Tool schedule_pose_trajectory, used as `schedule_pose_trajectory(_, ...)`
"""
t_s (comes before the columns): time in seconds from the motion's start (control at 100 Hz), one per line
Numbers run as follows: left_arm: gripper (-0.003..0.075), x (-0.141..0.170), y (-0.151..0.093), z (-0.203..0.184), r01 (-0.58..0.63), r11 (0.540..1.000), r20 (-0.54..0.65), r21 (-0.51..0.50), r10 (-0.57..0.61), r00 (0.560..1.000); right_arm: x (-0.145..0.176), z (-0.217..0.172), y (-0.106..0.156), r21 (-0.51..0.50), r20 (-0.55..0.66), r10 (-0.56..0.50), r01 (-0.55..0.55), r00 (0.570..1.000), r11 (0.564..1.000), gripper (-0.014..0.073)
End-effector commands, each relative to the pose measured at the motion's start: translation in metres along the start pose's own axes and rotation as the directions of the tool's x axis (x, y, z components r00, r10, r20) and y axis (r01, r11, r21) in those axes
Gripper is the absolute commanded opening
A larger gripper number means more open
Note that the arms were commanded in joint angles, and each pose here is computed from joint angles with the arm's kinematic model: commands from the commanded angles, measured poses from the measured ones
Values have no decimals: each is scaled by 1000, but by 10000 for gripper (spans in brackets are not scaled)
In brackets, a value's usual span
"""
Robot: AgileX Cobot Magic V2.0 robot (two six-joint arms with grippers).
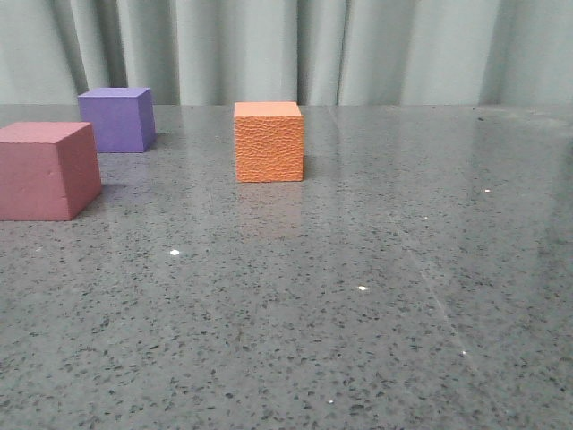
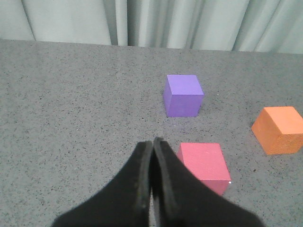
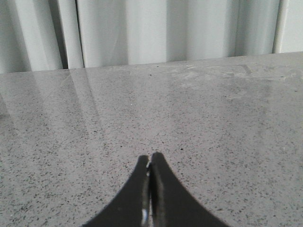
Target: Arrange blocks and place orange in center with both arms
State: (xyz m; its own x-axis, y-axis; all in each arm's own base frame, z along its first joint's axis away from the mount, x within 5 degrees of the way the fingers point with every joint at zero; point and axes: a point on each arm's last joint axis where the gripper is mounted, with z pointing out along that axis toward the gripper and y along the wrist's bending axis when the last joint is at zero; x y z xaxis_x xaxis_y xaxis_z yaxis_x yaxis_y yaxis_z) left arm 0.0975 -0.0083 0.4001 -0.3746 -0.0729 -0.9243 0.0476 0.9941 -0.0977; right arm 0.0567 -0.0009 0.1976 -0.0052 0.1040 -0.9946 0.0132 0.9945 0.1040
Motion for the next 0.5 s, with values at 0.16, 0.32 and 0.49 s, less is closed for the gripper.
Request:
schedule_pose_trajectory(0.16, -19, -28, -4, 18, -22, 1000, 3, 15, 22, 1000, -14, -3, 2, -12, 128, -10, 11, 992, 1000, -67)
schedule_pose_trajectory(0.32, 20, -27, -6, 23, -3, 1000, -26, 30, 4, 1000, -14, -3, 2, -12, 128, -10, 11, 992, 1000, -67)
schedule_pose_trajectory(0.49, 312, -27, -6, 23, 6, 999, -24, 39, -5, 1000, -14, -3, 2, -12, 128, -10, 11, 992, 1000, -67)
